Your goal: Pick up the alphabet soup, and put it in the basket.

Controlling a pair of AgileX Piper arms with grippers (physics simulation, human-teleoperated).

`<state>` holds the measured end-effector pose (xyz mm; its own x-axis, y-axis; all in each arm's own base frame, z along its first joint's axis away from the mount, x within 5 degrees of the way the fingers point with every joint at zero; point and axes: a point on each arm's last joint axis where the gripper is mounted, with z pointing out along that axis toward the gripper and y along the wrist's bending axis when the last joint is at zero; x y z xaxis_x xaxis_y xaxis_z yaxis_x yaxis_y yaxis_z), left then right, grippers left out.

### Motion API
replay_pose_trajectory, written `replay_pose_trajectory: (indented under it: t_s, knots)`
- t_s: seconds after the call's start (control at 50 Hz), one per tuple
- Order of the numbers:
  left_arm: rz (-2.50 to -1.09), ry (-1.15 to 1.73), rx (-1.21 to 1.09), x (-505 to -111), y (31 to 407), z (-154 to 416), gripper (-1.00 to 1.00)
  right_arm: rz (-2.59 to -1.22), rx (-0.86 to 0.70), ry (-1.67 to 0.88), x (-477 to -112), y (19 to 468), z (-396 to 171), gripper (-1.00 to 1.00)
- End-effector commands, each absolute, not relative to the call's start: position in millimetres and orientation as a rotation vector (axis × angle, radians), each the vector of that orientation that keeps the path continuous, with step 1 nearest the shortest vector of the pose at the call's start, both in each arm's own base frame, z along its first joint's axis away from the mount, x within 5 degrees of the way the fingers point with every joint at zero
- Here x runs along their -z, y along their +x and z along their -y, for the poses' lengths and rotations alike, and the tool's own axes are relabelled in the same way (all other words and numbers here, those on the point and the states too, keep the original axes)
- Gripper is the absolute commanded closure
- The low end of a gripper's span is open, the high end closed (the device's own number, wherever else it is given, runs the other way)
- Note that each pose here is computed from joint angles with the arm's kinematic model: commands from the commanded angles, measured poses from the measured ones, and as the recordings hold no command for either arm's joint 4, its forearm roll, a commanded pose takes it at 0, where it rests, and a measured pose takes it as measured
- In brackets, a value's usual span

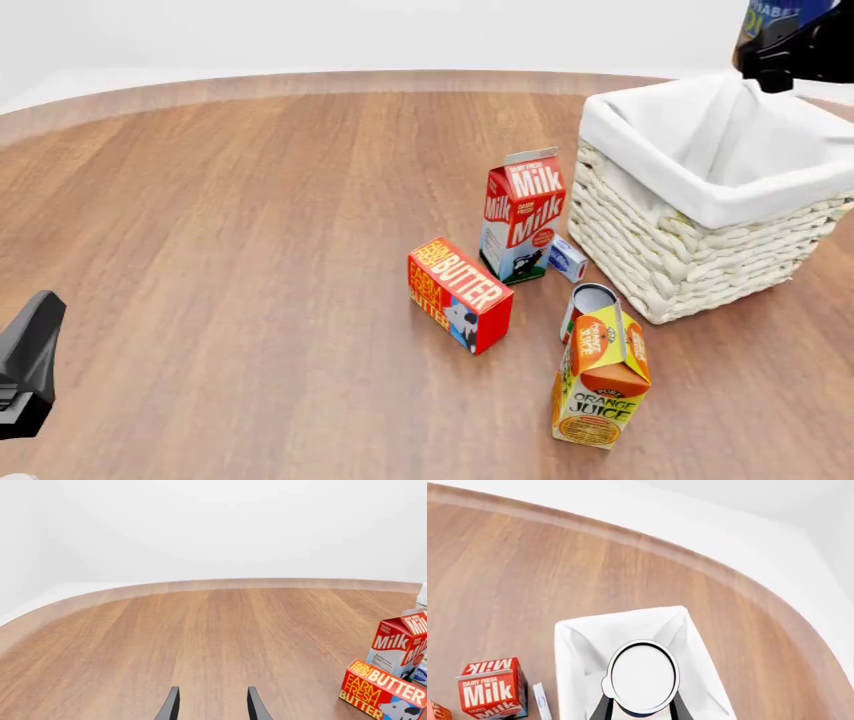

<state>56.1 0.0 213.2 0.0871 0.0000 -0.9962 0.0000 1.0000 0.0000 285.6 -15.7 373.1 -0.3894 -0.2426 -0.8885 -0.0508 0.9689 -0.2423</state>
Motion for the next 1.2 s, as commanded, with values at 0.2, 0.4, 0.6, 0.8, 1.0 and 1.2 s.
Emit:
replay_pose_trajectory:
  t_s: [0.2,0.4,0.6,0.8,1.0,1.2]
  knots:
    - [-1.484,0.000,0.000,-213,56,0,-1.00,-1.987,0.227,-0.198,-362,290,22,1.00]
    - [-1.484,0.000,0.000,-213,56,0,-1.00,-2.010,0.229,-0.216,-351,300,22,1.00]
    - [-1.484,0.000,0.000,-213,56,0,-1.00,-2.026,0.229,-0.217,-345,305,23,1.00]
    - [-1.484,0.000,0.000,-213,56,0,-1.00,-2.043,0.216,-0.241,-337,311,18,1.00]
    - [-1.484,0.000,0.000,-213,56,0,-1.00,-2.064,0.219,-0.249,-327,316,18,1.00]
    - [-1.484,0.000,0.000,-213,56,0,-1.00,-2.073,0.223,-0.258,-324,319,19,1.00]
